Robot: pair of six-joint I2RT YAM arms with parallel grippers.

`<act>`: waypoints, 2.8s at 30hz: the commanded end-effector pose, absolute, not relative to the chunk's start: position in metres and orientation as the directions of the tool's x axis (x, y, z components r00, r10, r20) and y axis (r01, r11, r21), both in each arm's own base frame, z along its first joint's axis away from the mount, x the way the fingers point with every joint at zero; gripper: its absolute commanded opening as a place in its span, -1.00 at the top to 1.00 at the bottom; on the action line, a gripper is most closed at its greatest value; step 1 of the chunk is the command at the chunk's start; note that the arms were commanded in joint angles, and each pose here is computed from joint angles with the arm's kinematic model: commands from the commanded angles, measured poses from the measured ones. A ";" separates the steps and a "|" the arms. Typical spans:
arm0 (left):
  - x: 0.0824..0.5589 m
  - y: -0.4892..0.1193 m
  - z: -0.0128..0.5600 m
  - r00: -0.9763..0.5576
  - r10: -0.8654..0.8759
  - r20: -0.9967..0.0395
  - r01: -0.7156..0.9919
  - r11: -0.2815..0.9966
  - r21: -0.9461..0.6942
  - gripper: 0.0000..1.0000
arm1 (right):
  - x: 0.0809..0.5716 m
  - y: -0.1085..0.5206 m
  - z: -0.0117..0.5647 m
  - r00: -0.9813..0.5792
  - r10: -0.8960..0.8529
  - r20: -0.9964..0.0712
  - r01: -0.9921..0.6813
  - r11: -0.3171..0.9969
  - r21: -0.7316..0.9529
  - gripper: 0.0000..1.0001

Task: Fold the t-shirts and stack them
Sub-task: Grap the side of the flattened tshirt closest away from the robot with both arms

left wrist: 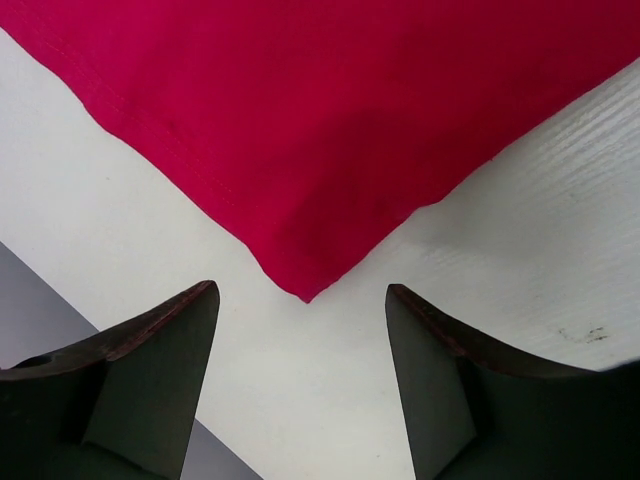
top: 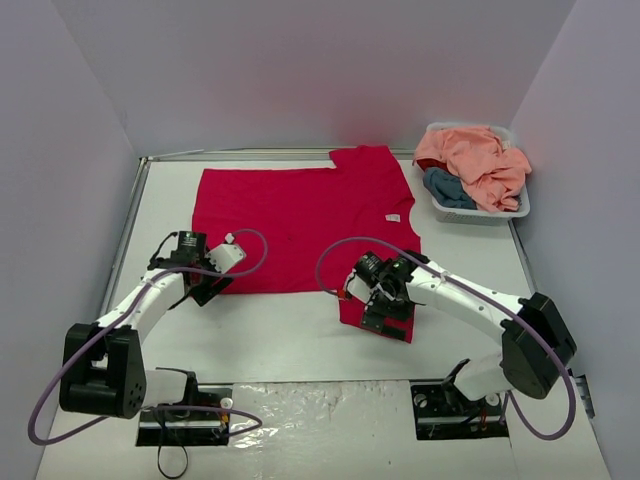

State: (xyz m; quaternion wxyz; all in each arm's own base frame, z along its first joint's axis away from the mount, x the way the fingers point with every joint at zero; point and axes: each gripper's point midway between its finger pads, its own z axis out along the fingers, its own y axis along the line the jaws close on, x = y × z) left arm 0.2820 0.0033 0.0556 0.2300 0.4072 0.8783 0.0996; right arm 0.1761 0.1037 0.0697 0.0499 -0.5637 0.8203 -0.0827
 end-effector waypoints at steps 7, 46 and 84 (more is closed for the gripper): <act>0.289 -0.003 0.062 -0.519 0.789 -0.329 0.703 0.613 0.360 -0.25 | 0.151 0.081 0.047 -0.329 -0.920 0.215 -0.944 0.316 -0.093 -0.77; 0.265 0.028 0.000 -0.492 0.864 -0.111 0.819 0.502 0.277 0.48 | 0.156 0.086 0.061 -0.390 -0.913 0.120 -0.917 0.374 -0.137 -0.83; 0.320 0.051 0.021 -0.736 0.642 -0.217 0.603 0.766 0.221 0.95 | 0.148 0.099 0.046 -0.240 -0.947 0.213 -0.970 0.241 -0.019 -0.11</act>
